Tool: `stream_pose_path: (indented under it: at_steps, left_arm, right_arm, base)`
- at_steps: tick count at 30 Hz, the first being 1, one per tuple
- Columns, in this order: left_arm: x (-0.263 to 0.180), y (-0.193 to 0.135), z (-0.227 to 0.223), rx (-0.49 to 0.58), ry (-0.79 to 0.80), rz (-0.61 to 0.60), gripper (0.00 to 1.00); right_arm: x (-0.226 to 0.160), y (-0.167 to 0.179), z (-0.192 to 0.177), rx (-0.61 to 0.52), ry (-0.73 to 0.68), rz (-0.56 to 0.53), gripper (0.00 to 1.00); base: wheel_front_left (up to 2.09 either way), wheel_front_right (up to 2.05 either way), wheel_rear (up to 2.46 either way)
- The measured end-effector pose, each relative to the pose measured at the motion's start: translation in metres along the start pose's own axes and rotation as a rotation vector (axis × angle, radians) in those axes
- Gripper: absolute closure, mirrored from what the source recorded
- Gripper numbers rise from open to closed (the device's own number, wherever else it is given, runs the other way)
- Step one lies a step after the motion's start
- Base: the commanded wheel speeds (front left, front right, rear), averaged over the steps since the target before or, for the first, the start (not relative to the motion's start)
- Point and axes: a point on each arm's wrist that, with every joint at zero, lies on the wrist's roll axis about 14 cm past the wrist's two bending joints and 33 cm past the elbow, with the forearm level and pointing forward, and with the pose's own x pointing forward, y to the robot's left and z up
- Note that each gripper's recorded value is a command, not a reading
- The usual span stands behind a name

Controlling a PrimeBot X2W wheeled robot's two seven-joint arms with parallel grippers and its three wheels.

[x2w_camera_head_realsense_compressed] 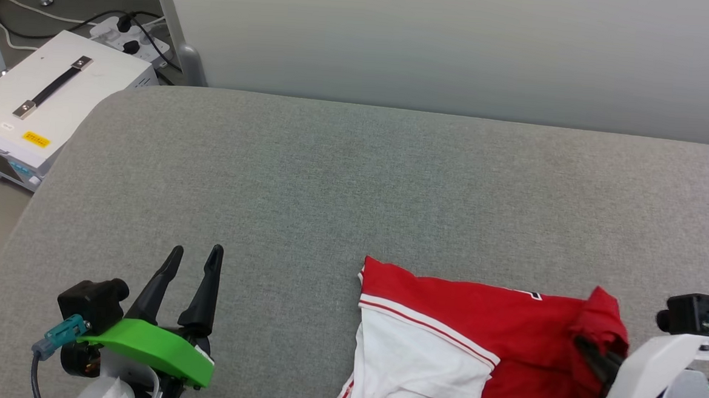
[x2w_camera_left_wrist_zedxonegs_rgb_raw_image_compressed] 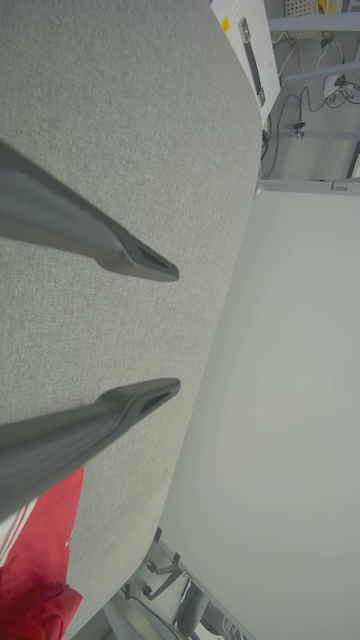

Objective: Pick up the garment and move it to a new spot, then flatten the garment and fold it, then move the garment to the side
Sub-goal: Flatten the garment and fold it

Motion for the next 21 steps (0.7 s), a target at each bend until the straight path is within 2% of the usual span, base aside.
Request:
stream_pose_path:
  at_steps: [5,11,17,21]
  left_arm:
    - [-0.004,0.002,0.004,0.001,-0.012,0.007,0.00]
    - [-0.009,0.006,0.008,0.002,-0.025,0.021,0.00]
    - [-0.013,0.011,0.008,0.001,-0.025,0.041,0.00]
    - [-0.016,0.017,0.006,-0.001,-0.021,0.058,0.00]
  right_arm:
    - [0.009,0.053,0.000,0.021,0.000,0.157,1.00]
    - [0.019,0.107,0.000,-0.015,0.014,0.311,1.00]
    - [0.035,0.141,-0.014,-0.033,0.053,0.407,1.00]
    - [0.051,0.149,-0.028,-0.059,0.096,0.415,1.00]
  base:
    - [0.00,0.00,0.00]
    - [0.00,0.00,0.00]
    - [0.00,0.00,0.00]
    - [0.00,0.00,0.00]
